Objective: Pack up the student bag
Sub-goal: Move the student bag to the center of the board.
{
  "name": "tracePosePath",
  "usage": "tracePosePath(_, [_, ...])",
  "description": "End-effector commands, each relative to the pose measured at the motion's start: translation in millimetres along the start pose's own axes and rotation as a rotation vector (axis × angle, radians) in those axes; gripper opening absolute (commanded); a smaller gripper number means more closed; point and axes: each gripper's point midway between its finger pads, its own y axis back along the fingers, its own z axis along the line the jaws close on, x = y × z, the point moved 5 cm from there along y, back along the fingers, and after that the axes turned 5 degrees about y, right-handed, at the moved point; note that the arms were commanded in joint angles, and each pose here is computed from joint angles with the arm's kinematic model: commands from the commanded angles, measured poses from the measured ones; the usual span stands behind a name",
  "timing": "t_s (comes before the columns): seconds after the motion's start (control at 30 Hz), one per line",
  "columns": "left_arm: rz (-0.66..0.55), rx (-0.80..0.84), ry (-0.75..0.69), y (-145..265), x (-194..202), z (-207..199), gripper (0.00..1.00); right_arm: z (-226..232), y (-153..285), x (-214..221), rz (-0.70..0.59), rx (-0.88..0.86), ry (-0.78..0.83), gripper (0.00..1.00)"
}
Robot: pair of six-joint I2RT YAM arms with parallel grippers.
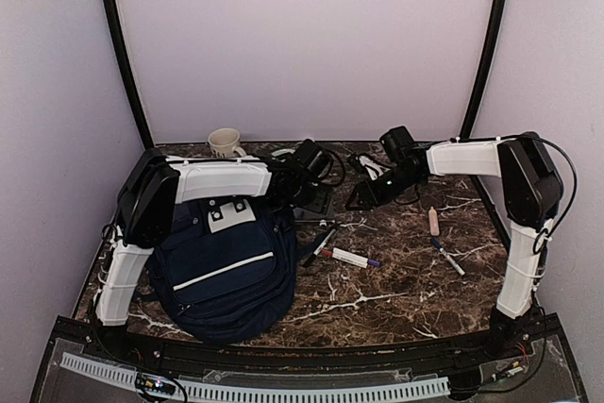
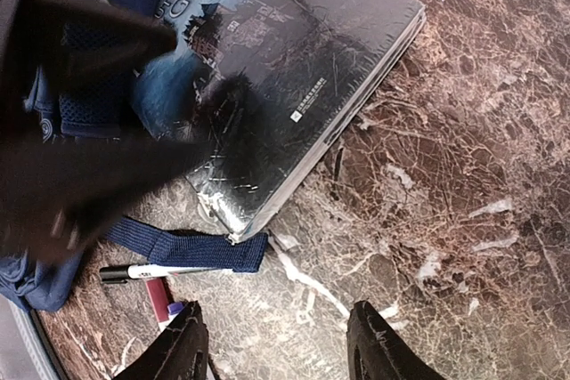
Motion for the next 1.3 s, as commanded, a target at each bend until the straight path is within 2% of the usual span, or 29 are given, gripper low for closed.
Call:
tracePosePath(0.0, [-0.017,-0.063,0.136,-11,-20,39,0.7,0,3,-2,-0.025,-0.007,0.008,0.53])
tracePosePath(0.33, [0.147,-0.231,0.198,-24,8,100,0.7,-2,-4,1,-0.006,-0.039,-0.01,0.54])
tracePosePath(0.57, [0.183,-0.329,0.174,-12,23,123,0.7,-4,-22,-6,0.009,-0.127,-0.066,0.54])
tracePosePath(1.07, [0.234,-0.381,0.23,-1,32,152,0.71,-12,-71,-11,0.063,-0.338,-0.234,0.44])
tracePosePath(1.27, [0.27,-0.379,0.233,-3,43,158,0.71,-13,-78,-14,0.038,-0.403,-0.272,0.31])
